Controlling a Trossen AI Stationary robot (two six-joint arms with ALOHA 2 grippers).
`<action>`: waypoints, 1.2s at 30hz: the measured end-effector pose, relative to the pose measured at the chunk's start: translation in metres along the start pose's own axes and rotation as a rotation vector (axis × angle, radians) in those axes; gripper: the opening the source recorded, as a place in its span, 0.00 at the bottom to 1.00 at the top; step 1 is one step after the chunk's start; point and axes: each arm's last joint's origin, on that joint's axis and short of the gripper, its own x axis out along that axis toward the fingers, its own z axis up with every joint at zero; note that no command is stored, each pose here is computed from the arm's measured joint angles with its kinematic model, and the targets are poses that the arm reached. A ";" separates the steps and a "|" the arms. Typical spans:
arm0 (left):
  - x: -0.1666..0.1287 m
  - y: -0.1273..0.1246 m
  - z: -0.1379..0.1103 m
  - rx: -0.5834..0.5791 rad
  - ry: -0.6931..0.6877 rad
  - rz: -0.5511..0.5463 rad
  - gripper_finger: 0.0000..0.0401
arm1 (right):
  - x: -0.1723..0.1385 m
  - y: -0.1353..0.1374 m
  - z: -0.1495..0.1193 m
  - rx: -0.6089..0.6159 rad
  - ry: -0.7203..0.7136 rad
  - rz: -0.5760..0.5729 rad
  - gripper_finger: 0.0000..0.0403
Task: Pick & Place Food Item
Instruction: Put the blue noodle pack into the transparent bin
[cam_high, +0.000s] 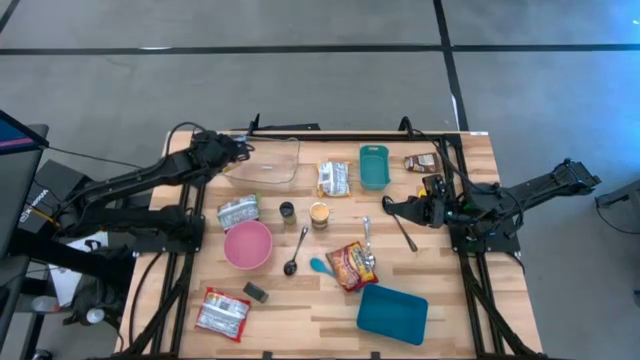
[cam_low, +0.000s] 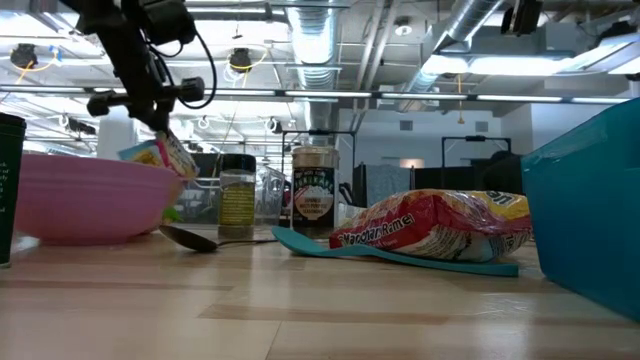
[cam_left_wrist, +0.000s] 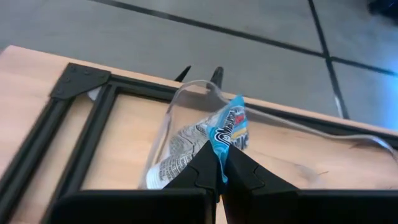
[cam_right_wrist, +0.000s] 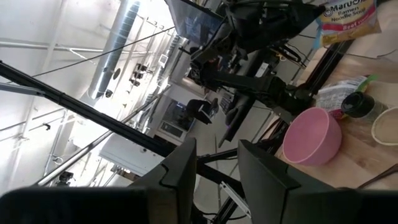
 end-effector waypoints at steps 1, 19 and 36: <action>0.000 -0.001 0.000 -0.007 -0.005 -0.006 0.00 | 0.000 0.000 0.000 0.000 0.000 0.000 0.28; 0.016 0.006 -0.011 -0.113 -0.063 0.006 0.00 | 0.000 0.000 0.000 0.000 0.000 0.001 0.28; 0.028 0.015 -0.030 -0.101 -0.050 0.010 0.00 | 0.000 -0.002 -0.001 -0.010 0.013 -0.024 0.28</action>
